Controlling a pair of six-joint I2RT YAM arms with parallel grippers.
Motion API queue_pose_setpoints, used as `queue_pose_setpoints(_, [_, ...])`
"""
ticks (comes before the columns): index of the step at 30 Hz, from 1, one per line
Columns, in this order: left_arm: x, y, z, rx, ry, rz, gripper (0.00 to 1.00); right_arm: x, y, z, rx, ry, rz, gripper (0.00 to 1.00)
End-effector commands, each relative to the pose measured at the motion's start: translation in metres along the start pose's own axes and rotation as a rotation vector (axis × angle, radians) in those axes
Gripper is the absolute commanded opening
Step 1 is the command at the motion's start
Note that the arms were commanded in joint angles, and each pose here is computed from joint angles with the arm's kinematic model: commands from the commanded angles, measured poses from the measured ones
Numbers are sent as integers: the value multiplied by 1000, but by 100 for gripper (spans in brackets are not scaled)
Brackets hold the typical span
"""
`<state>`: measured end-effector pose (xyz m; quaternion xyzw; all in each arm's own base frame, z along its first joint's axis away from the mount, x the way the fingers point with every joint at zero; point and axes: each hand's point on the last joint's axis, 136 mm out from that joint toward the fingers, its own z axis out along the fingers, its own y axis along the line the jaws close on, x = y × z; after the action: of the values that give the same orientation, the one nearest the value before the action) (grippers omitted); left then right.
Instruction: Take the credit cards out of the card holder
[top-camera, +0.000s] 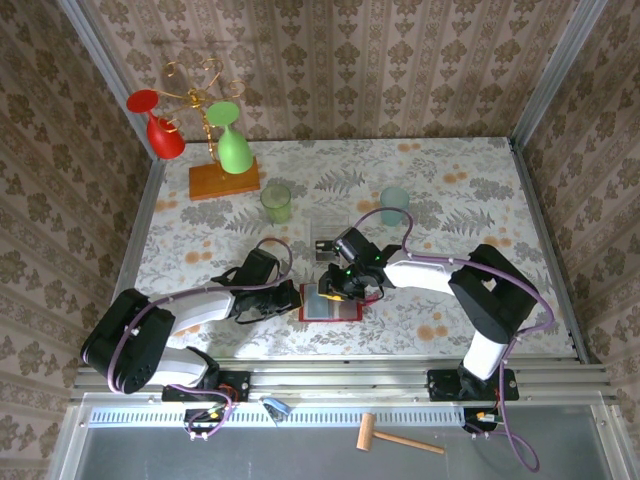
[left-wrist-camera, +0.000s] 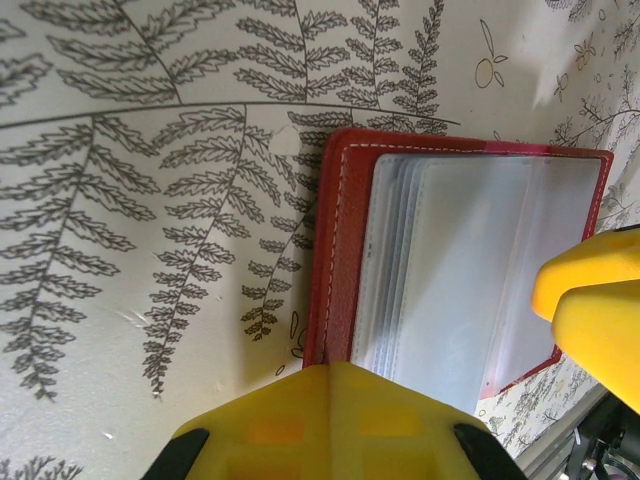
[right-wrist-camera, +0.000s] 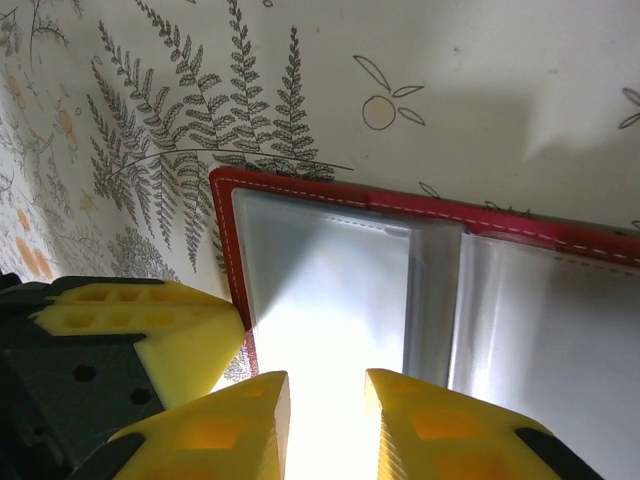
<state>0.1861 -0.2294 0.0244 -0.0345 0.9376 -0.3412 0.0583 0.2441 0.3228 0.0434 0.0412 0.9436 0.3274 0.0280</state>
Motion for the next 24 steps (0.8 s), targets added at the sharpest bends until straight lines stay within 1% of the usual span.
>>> queue_pose_setpoints(1, [9, 9, 2, -33, 29, -2, 6, 9, 0, 7, -13, 37, 19, 27])
queue_pose_setpoints(8, [9, 11, 3, -37, 32, -3, 6, 17, -6, 13, -3, 78, 26, 28])
queue_pose_setpoints(24, [10, 12, 3, -43, 38, -3, 5, 23, -22, 14, 71, 73, 28, 29])
